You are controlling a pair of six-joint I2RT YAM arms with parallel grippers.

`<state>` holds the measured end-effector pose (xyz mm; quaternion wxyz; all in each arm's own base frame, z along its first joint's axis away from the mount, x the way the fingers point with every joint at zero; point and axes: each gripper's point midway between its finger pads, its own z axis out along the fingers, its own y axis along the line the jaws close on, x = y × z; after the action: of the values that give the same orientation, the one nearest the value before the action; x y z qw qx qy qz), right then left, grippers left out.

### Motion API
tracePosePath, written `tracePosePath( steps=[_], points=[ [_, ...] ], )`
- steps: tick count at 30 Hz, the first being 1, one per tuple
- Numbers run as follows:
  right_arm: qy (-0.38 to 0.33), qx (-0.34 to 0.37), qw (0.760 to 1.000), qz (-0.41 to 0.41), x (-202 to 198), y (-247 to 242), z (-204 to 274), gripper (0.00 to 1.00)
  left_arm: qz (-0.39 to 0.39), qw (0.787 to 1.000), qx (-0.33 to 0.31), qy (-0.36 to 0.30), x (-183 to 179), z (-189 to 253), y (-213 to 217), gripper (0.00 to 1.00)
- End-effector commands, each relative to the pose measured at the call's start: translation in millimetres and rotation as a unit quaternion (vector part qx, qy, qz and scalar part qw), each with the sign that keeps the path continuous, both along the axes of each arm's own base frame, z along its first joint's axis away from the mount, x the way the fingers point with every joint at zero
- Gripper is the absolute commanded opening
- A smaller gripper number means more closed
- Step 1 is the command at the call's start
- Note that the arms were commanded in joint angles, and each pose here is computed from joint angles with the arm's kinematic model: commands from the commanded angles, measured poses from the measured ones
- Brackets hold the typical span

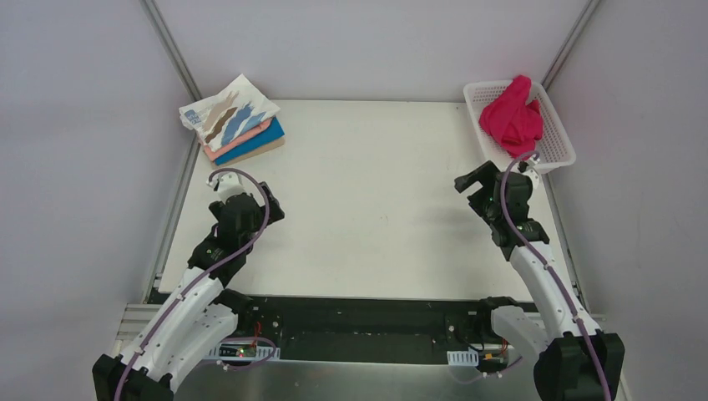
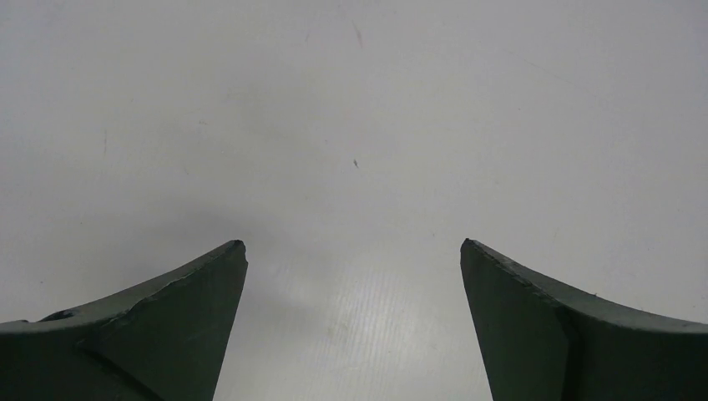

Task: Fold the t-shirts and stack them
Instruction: Grab crumpled tshirt from bin with the right arm

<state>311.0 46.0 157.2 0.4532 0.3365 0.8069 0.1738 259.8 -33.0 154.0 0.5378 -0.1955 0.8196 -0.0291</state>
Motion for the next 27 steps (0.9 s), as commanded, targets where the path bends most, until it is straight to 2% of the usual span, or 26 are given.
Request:
tracePosePath(
  steps=[1, 4, 6, 11, 17, 22, 27],
  points=[
    [-0.081, 0.015, 0.996, 0.020, 15.0, 7.9, 53.2, 1.00, -0.034, 0.998, -0.014, -0.047, 20.6, 38.7, -17.6, 1.00],
    [-0.097, -0.004, 0.993, 0.060, 28.0, 16.9, 74.9, 1.00, -0.049, 0.998, -0.019, -0.047, 34.3, 44.2, -28.6, 1.00],
    [-0.051, -0.034, 0.996, 0.058, 42.0, 11.7, 76.4, 0.99, -0.060, 0.997, -0.021, -0.042, 43.0, 45.8, -36.2, 1.00],
    [0.008, -0.134, 0.989, -0.058, 90.3, -48.2, 94.5, 1.00, -0.080, 0.996, -0.024, -0.036, 60.9, 53.5, -50.6, 1.00],
    [0.039, -0.127, 0.986, -0.101, 169.0, -103.7, 99.1, 0.99, -0.073, 0.997, -0.016, -0.032, 67.7, 48.7, -50.0, 1.00],
    [0.064, -0.131, 0.983, -0.113, 233.3, -146.8, 74.6, 0.99, -0.068, 0.997, -0.014, -0.027, 71.2, 38.1, -49.6, 1.00],
    [0.058, -0.156, 0.980, -0.110, 288.2, -178.6, 45.6, 0.99, -0.063, 0.998, -0.012, -0.014, 75.0, 28.6, -50.1, 1.00]
  ],
)
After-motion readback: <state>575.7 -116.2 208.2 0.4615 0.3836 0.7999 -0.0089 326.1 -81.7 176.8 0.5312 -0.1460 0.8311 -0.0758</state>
